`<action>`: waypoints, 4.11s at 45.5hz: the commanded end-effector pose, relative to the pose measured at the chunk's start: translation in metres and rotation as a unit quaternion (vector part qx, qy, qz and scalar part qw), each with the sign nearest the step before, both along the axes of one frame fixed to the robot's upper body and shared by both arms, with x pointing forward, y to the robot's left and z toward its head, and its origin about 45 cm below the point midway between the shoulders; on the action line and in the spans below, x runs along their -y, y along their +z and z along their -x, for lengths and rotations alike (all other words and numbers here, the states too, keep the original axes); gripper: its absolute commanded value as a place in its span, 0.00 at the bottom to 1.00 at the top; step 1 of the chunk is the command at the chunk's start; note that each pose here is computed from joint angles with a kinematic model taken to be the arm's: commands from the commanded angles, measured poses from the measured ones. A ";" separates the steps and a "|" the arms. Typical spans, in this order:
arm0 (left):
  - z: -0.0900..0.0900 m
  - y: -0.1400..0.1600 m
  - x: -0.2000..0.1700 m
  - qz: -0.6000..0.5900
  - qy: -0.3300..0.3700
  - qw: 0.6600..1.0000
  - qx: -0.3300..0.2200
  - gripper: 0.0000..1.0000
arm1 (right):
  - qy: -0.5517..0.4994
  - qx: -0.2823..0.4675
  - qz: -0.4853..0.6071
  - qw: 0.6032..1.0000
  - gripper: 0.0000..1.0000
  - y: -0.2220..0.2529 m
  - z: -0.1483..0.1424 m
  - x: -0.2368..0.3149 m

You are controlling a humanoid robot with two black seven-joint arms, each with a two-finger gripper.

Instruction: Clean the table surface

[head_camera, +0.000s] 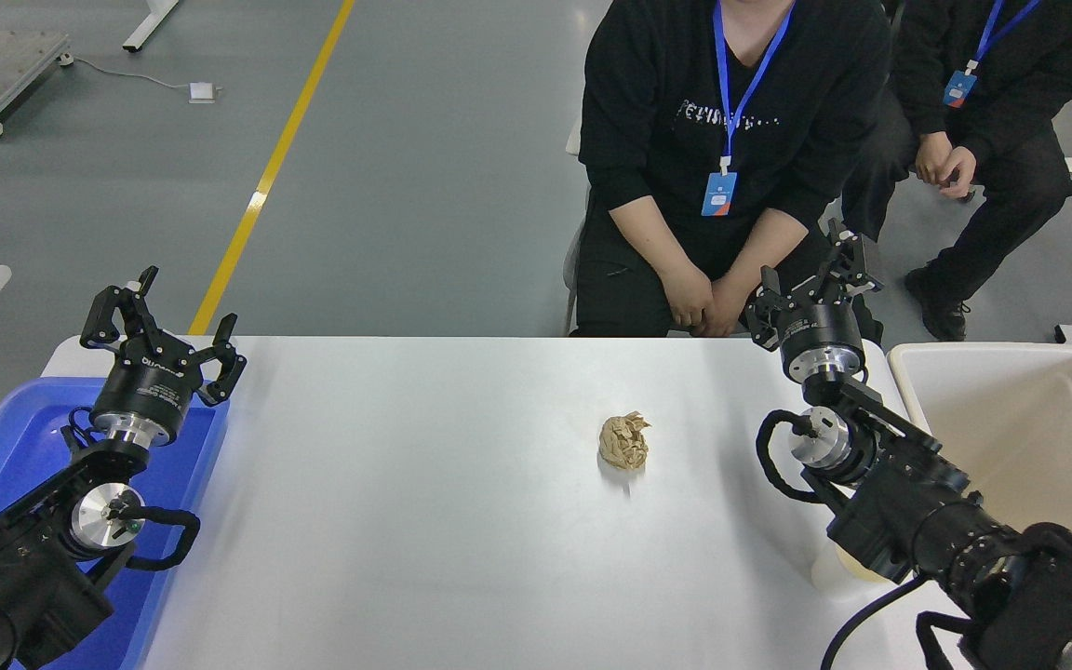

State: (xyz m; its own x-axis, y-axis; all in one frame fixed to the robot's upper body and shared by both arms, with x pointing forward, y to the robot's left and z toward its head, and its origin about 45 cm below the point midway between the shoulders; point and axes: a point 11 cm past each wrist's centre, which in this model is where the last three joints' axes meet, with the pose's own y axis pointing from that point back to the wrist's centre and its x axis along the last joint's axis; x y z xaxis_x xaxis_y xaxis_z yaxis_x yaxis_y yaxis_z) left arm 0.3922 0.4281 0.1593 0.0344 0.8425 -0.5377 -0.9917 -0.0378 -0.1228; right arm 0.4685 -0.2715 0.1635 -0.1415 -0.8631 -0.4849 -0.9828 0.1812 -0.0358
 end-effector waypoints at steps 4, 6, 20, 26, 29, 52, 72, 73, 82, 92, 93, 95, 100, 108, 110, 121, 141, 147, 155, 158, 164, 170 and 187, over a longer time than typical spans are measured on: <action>0.000 0.000 0.000 0.000 0.000 1.000 0.000 1.00 | 0.001 0.001 0.001 1.000 0.99 0.002 -0.001 -0.001; 0.000 0.000 0.000 0.000 0.000 1.000 0.000 1.00 | 0.001 0.002 0.000 1.000 0.99 0.002 -0.001 -0.001; 0.000 0.000 0.000 0.000 0.000 1.000 0.000 1.00 | 0.002 0.000 0.000 1.000 0.99 0.000 0.000 0.000; 0.000 0.000 0.000 0.000 0.000 1.000 0.000 1.00 | 0.002 0.003 0.000 1.000 0.99 0.003 -0.002 0.000; 0.000 0.000 0.000 0.000 0.000 1.000 0.000 1.00 | 0.004 0.005 -0.001 1.000 0.99 0.004 -0.002 -0.001; 0.000 0.000 0.000 0.000 0.000 1.000 0.000 1.00 | -0.001 -0.002 0.117 0.993 0.99 0.016 0.001 0.066; 0.000 0.000 0.000 0.000 0.000 1.000 0.000 1.00 | 0.110 0.008 0.297 0.948 0.99 0.050 -0.020 0.052; 0.000 0.000 0.000 0.000 0.000 1.000 0.000 1.00 | 0.111 0.010 0.302 0.947 0.99 0.053 -0.021 0.054; 0.000 0.000 0.000 0.000 0.000 1.000 0.000 1.00 | 0.111 0.004 0.350 0.930 0.99 0.072 -0.014 0.099; 0.000 0.000 0.000 0.000 0.000 1.000 0.000 1.00 | 0.174 -0.022 0.501 0.847 0.99 0.094 -0.011 0.124; 0.000 0.000 0.000 0.000 0.000 1.000 0.000 1.00 | 0.183 -0.024 0.516 0.837 0.99 0.094 -0.011 0.124; 0.000 0.000 0.000 0.000 0.000 1.000 0.000 1.00 | 0.203 -0.030 0.551 0.809 0.99 0.097 -0.011 0.124; 0.000 0.000 0.000 0.000 0.000 1.000 0.000 1.00 | 0.271 -0.054 0.636 0.720 0.99 0.099 -0.006 0.130; 0.000 0.000 0.000 0.000 0.000 1.000 0.000 1.00 | 0.386 -0.085 0.726 0.563 0.99 0.088 0.005 0.126; 0.000 0.000 0.000 0.000 0.000 1.000 0.000 1.00 | 0.405 -0.091 0.749 0.517 0.99 0.085 0.007 0.128; 0.000 0.000 0.000 0.000 0.000 1.000 0.000 1.00 | 0.475 -0.105 0.812 0.321 0.99 0.082 0.018 0.131; 0.000 0.000 0.000 0.000 0.000 1.000 0.000 1.00 | 0.580 -0.086 0.788 0.190 0.99 0.061 0.051 0.104; 0.000 0.000 0.000 0.000 0.000 1.000 0.000 1.00 | 0.590 -0.089 0.778 0.195 0.99 0.053 0.060 0.111; 0.000 0.000 0.000 0.000 0.000 1.000 0.000 1.00 | 0.588 -0.112 0.770 0.220 0.99 0.044 0.076 0.139; 0.000 0.000 0.000 0.000 0.000 1.000 0.000 1.00 | 0.589 -0.122 0.766 0.229 0.99 0.042 0.083 0.149; 0.000 0.000 0.000 0.000 0.000 1.000 0.000 1.00 | 0.599 -0.130 0.750 0.249 0.99 0.039 0.103 0.161; 0.000 0.000 0.000 0.000 0.000 1.000 0.000 1.00 | 0.612 -0.121 0.736 0.264 0.99 0.040 0.117 0.158; 0.000 0.000 0.000 0.000 0.000 1.000 0.000 1.00 | 0.641 -0.091 0.712 0.274 0.99 0.024 0.130 0.129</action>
